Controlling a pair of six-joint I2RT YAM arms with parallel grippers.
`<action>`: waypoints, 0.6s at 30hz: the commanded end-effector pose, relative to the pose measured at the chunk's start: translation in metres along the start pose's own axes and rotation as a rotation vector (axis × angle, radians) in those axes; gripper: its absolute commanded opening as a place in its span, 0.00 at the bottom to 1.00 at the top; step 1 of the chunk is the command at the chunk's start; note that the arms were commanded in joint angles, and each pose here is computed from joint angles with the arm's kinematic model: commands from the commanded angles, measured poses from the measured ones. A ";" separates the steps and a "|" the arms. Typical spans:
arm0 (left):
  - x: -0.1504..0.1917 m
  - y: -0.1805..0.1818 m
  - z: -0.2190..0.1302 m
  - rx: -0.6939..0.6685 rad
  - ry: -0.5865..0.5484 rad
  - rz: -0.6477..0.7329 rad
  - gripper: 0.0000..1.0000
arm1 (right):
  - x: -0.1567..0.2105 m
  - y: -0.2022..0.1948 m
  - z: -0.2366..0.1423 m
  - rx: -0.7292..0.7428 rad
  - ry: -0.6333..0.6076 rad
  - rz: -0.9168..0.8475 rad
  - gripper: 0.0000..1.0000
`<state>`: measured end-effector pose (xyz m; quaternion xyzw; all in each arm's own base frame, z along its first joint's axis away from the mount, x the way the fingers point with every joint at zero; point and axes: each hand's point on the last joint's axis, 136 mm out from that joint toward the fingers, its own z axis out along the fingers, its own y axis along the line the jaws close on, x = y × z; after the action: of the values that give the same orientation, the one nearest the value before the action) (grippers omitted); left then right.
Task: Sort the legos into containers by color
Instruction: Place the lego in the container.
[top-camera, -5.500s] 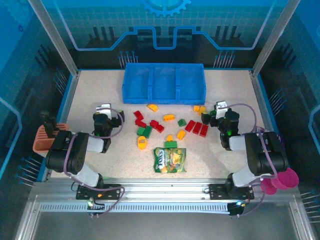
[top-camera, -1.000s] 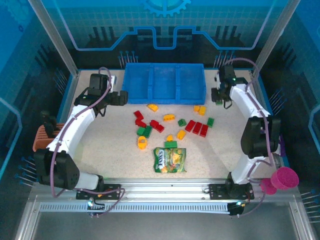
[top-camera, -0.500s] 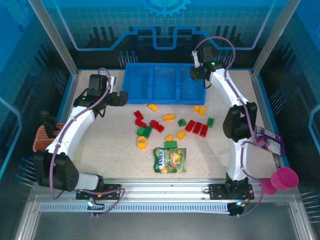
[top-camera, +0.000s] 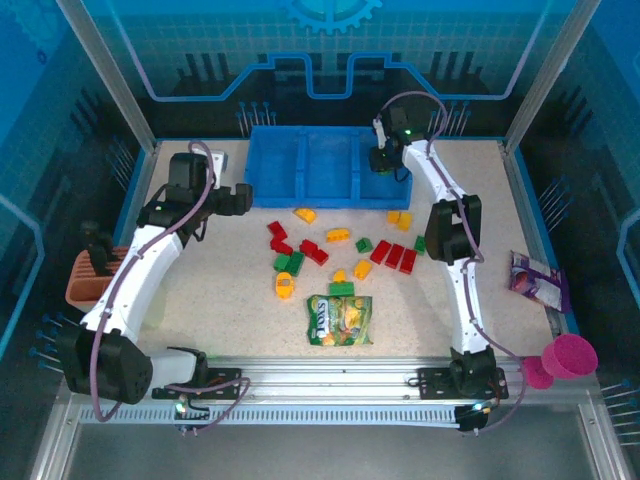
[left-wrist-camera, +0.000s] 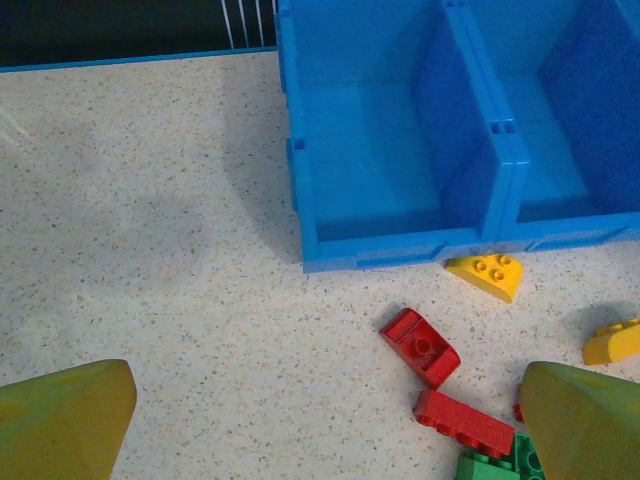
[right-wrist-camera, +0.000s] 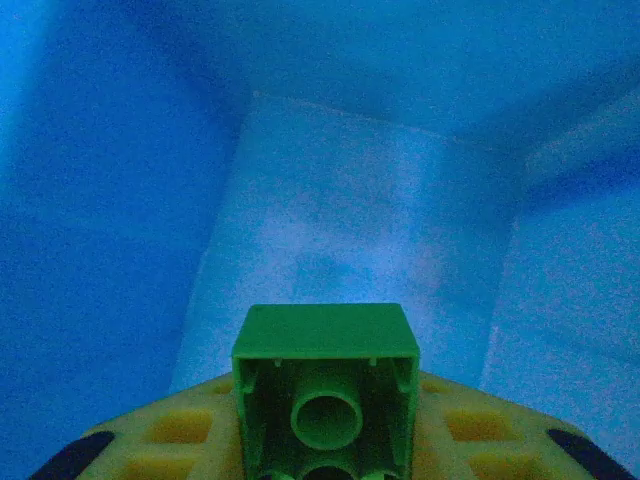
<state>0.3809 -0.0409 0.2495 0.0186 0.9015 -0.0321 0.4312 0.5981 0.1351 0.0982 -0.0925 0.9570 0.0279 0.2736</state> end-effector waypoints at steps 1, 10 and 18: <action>0.005 -0.010 -0.001 0.048 0.018 -0.022 1.00 | -0.009 -0.002 -0.008 -0.020 -0.021 0.028 0.39; 0.004 -0.010 0.004 0.045 0.023 -0.021 0.99 | -0.025 0.016 -0.042 -0.059 -0.076 -0.011 0.54; 0.007 -0.010 0.008 0.045 0.029 -0.011 0.99 | -0.011 0.024 -0.097 -0.007 -0.081 -0.052 0.53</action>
<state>0.3819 -0.0449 0.2451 0.0151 0.9043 -0.0440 0.4245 0.5762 0.1497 0.1366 -0.1080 0.9511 0.0383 0.2869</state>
